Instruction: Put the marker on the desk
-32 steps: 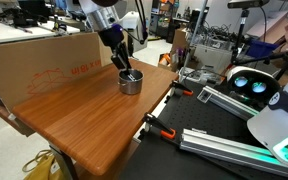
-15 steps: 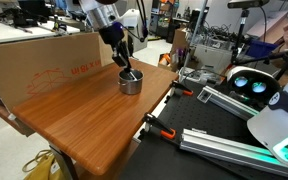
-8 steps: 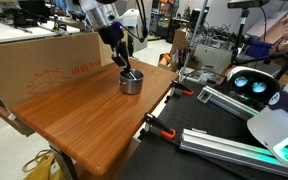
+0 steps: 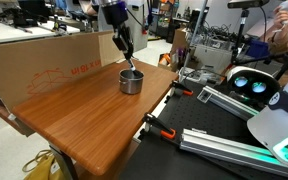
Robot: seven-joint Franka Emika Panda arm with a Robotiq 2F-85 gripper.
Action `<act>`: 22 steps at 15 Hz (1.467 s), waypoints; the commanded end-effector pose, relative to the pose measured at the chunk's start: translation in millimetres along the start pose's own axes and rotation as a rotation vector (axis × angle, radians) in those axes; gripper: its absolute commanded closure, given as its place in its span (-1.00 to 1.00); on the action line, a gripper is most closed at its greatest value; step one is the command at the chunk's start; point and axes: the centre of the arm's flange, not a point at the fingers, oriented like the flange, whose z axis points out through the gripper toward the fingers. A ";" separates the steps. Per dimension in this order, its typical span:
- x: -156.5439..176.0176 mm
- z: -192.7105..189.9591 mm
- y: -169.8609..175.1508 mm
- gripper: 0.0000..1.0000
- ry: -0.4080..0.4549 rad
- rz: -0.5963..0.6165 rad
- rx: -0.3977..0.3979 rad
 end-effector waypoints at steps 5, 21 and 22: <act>-60.4 -49.1 65.9 0.88 0.111 0.050 0.164; -13.2 23.8 163.5 0.88 -0.196 0.172 0.421; -6.3 32.5 164.4 0.88 -0.208 0.186 0.420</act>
